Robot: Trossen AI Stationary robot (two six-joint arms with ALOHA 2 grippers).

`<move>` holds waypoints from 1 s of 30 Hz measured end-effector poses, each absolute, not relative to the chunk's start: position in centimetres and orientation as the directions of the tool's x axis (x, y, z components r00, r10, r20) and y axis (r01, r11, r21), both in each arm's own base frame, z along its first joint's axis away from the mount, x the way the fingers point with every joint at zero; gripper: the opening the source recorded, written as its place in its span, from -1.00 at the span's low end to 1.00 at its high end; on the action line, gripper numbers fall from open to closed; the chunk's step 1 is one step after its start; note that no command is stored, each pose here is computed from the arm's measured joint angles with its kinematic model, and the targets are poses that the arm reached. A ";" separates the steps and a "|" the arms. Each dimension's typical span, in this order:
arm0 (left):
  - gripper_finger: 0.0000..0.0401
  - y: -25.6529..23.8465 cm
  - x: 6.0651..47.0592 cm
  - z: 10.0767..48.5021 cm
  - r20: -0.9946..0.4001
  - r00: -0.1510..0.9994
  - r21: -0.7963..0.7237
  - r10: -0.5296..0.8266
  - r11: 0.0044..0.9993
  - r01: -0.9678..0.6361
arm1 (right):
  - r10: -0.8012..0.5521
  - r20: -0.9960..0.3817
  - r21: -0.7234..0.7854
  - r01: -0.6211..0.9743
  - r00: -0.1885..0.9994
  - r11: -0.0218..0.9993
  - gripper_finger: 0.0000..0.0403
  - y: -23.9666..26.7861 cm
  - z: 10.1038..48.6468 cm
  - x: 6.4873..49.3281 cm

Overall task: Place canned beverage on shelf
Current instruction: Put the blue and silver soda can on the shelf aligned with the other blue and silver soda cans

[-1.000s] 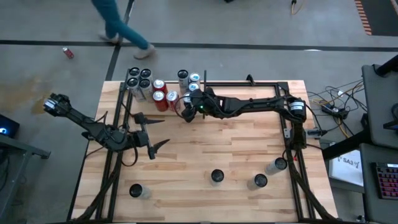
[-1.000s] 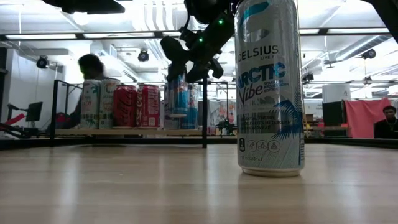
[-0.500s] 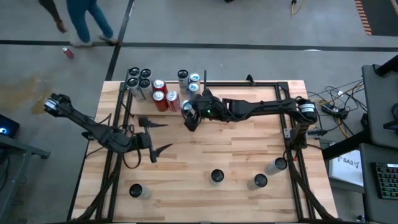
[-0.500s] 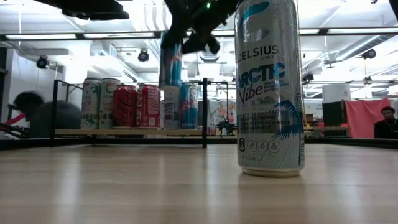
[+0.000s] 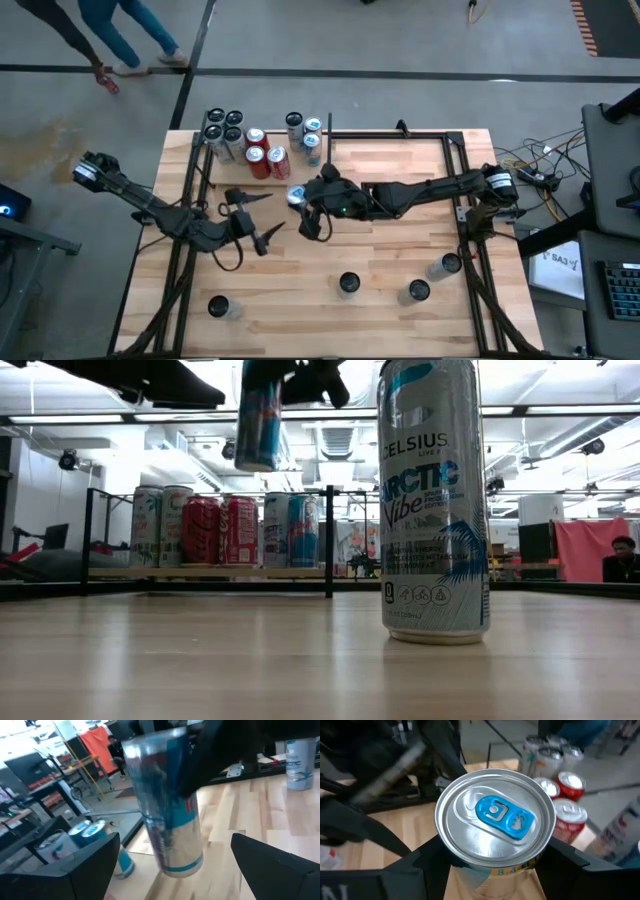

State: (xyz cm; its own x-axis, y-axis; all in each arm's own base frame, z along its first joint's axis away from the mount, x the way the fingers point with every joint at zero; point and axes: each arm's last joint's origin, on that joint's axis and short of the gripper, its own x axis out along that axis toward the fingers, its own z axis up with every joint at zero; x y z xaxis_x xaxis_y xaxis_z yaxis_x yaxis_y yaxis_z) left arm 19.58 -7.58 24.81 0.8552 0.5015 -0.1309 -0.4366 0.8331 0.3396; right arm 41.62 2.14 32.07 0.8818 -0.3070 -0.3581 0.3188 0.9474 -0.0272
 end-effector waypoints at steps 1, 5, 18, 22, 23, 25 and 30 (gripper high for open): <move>0.83 -7.5 19.8 24.7 -0.134 0.857 0.330 0.498 0.838 -0.435 | -0.306 -0.345 -0.036 0.313 0.887 0.949 0.12 2.5 32.2 41.7; 0.83 -6.8 20.8 24.2 -0.142 0.847 0.306 0.512 0.837 -0.454 | -0.287 -0.301 -0.044 0.287 0.909 0.957 0.12 3.4 32.6 41.8; 0.83 -6.7 23.3 23.4 -0.085 0.857 0.301 0.507 0.833 -0.463 | -0.259 -0.227 -0.061 0.252 0.939 0.966 0.12 4.5 33.2 42.0; 0.77 -6.8 23.5 23.3 -0.076 0.858 0.301 0.507 0.833 -0.465 | -0.259 -0.228 -0.062 0.252 0.938 0.966 0.12 4.5 33.2 42.0; 0.73 -6.8 23.5 23.3 -0.077 0.858 0.303 0.508 0.832 -0.465 | -0.260 -0.228 -0.062 0.252 0.938 0.966 0.12 4.5 33.2 42.0; 0.62 -6.8 23.4 23.4 -0.076 0.858 0.304 0.509 0.831 -0.466 | -0.259 -0.228 -0.062 0.252 0.938 0.966 0.12 4.5 33.2 42.0; 0.17 -6.7 23.3 23.5 -0.069 0.840 0.307 0.539 0.812 -0.496 | -0.258 -0.234 -0.061 0.250 0.937 0.966 0.16 4.5 33.1 42.0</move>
State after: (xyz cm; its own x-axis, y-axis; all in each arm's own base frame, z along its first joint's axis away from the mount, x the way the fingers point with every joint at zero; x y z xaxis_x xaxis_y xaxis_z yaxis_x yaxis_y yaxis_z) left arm 23.34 -6.69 23.47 0.8397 0.5386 -0.0692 -0.4957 0.8123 0.3072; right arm 42.02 4.51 33.13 0.9375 -0.2577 -0.2339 0.2503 0.9662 -0.0613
